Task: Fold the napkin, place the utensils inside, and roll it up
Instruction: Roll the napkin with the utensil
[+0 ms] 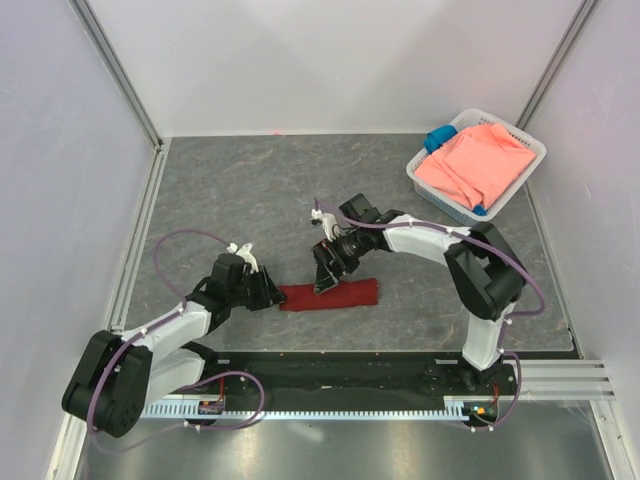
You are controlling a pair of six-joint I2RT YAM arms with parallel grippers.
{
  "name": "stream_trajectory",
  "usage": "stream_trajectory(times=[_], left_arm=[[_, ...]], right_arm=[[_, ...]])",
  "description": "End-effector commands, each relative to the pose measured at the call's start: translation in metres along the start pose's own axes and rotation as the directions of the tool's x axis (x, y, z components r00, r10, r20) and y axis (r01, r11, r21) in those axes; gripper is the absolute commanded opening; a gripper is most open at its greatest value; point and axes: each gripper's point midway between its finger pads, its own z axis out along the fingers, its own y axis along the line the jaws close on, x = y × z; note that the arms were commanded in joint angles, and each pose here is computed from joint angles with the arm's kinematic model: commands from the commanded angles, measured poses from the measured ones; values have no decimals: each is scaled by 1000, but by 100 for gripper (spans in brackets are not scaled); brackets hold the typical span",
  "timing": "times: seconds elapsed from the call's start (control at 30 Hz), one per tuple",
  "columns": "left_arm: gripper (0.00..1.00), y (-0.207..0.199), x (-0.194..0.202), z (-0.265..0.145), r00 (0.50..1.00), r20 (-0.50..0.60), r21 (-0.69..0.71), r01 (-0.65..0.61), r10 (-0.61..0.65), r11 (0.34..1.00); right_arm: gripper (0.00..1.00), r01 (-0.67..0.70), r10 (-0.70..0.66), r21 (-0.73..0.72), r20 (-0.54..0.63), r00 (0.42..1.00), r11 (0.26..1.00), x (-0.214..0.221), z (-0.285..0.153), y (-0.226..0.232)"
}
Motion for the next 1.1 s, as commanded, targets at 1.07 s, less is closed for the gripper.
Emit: stream_trajectory(times=[1.07], left_arm=[[29, -12, -15, 9, 994, -105, -28, 3, -6, 1000]], right_arm=[[88, 689, -611, 516, -348, 711, 509, 20, 20, -15]])
